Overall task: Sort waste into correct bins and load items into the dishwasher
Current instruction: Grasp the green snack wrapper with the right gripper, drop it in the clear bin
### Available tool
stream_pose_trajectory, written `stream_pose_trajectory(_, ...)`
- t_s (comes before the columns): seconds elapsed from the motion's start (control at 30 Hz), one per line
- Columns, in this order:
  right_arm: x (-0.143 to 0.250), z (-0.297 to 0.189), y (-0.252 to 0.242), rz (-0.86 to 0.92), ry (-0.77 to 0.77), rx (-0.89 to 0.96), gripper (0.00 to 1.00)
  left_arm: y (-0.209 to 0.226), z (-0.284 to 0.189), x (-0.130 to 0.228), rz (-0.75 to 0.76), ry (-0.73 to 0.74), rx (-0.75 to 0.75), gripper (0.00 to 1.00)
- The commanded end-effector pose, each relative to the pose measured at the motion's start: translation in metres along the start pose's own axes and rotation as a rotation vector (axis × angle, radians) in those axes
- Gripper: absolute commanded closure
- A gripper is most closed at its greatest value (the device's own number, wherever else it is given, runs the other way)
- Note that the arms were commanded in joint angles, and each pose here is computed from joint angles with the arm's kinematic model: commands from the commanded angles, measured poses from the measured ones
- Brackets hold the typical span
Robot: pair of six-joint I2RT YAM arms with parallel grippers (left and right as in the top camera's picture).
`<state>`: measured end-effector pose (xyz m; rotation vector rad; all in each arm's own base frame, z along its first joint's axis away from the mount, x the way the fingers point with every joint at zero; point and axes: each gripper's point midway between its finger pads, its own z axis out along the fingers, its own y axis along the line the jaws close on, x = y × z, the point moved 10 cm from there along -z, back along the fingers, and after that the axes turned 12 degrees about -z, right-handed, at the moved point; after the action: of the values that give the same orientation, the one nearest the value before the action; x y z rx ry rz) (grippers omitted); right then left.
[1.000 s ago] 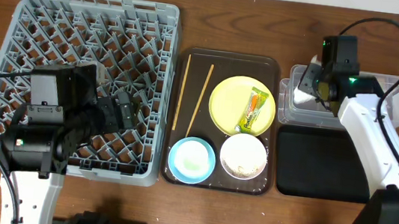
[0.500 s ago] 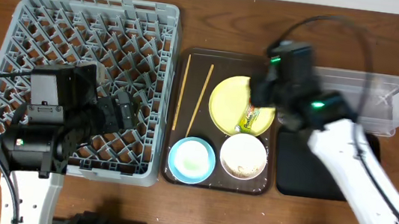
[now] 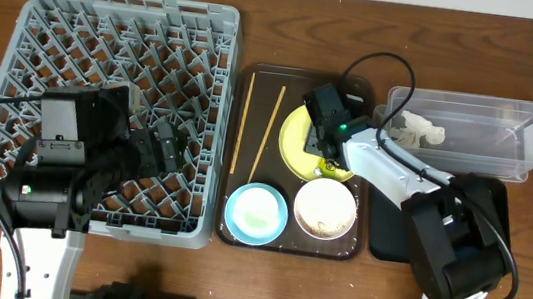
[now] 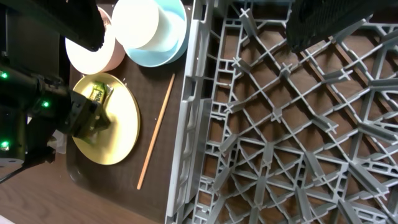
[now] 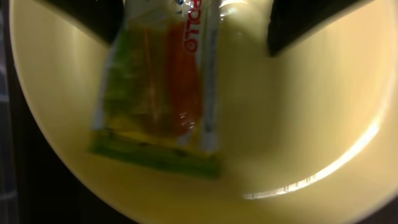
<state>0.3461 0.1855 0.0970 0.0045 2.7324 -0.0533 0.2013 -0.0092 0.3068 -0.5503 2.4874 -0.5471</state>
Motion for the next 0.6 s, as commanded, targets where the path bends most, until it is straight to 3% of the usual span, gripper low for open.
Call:
stream_pose_trajectory(0.0, 0.007, 0.013, -0.001, 0.03, 0.052, -0.006, 0.78, -0.002, -0.003, -0.003, 0.006, -0.014, -0.007, 0.06)
stream_pose_trajectory(0.03, 0.007, 0.011, -0.002, 0.019, 0.05, -0.008, 0.92, -0.002, -0.003, -0.003, 0.006, -0.014, -0.007, 0.06)
stream_pose_trajectory(0.07, 0.005, 0.007, -0.002, 0.009, 0.044, -0.016, 0.99, -0.002, -0.003, -0.003, 0.006, -0.014, -0.007, 0.06)
stream_pose_trajectory(0.3, -0.023, -0.07, -0.025, 0.055, -0.093, -0.073, 0.99, -0.002, -0.003, -0.003, 0.006, -0.014, -0.007, 0.06)
stream_pose_trajectory(0.43, -0.046, -0.125, -0.069, 0.115, -0.245, -0.084, 0.99, -0.002, -0.003, -0.003, 0.006, -0.014, -0.007, 0.06)
stream_pose_trajectory(0.57, -0.059, -0.142, -0.125, 0.235, -0.309, -0.023, 0.99, -0.002, -0.003, -0.003, 0.006, -0.014, -0.007, 0.06)
